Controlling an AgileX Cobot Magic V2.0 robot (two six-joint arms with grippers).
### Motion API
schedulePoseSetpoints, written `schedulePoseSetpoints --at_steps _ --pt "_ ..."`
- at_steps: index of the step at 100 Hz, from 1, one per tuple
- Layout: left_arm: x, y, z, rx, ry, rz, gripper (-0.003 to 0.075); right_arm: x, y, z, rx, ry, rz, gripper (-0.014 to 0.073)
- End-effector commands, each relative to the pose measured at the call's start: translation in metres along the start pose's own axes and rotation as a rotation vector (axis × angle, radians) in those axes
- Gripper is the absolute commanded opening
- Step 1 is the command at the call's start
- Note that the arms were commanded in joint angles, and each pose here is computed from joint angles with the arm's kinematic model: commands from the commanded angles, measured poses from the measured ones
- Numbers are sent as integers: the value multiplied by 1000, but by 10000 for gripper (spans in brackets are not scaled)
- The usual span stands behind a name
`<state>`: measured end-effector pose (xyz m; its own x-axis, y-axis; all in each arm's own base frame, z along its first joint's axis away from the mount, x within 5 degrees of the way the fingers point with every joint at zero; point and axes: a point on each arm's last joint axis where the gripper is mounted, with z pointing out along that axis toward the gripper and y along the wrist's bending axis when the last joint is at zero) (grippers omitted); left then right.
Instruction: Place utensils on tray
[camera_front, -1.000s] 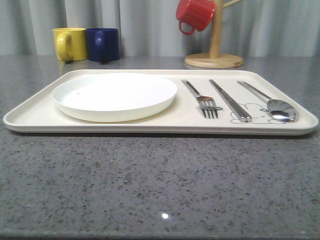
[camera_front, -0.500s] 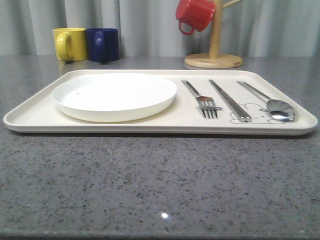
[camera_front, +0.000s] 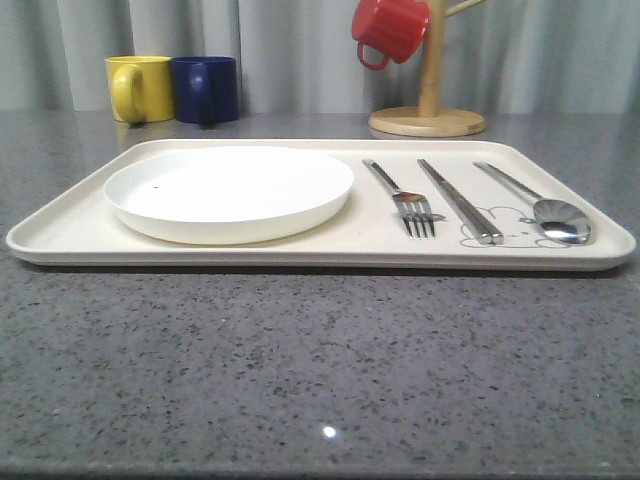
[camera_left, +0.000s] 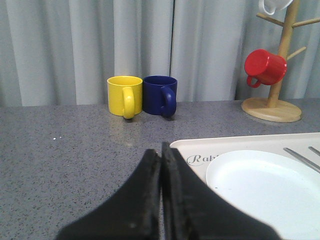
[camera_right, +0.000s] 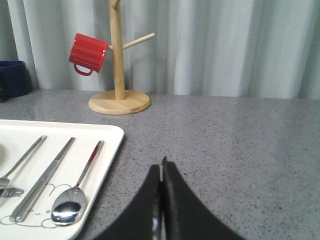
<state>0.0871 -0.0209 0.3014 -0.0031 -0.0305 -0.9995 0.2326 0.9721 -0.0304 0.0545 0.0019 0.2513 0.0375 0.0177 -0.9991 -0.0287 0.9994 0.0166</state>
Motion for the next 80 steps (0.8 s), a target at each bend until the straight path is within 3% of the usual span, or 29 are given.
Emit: schedulePoseSetpoints --at_steps 1,32,80 --pt "-15 2 0 -22 -94 -2 -18 0 -1 -7 13 -124 -28 -68" --pt "-15 2 0 -22 -92 -2 -18 36 -2 -2 24 -111 -5 -68" --pt "-15 2 0 -22 -92 -2 -18 37 -2 -2 23 -101 3 -68"
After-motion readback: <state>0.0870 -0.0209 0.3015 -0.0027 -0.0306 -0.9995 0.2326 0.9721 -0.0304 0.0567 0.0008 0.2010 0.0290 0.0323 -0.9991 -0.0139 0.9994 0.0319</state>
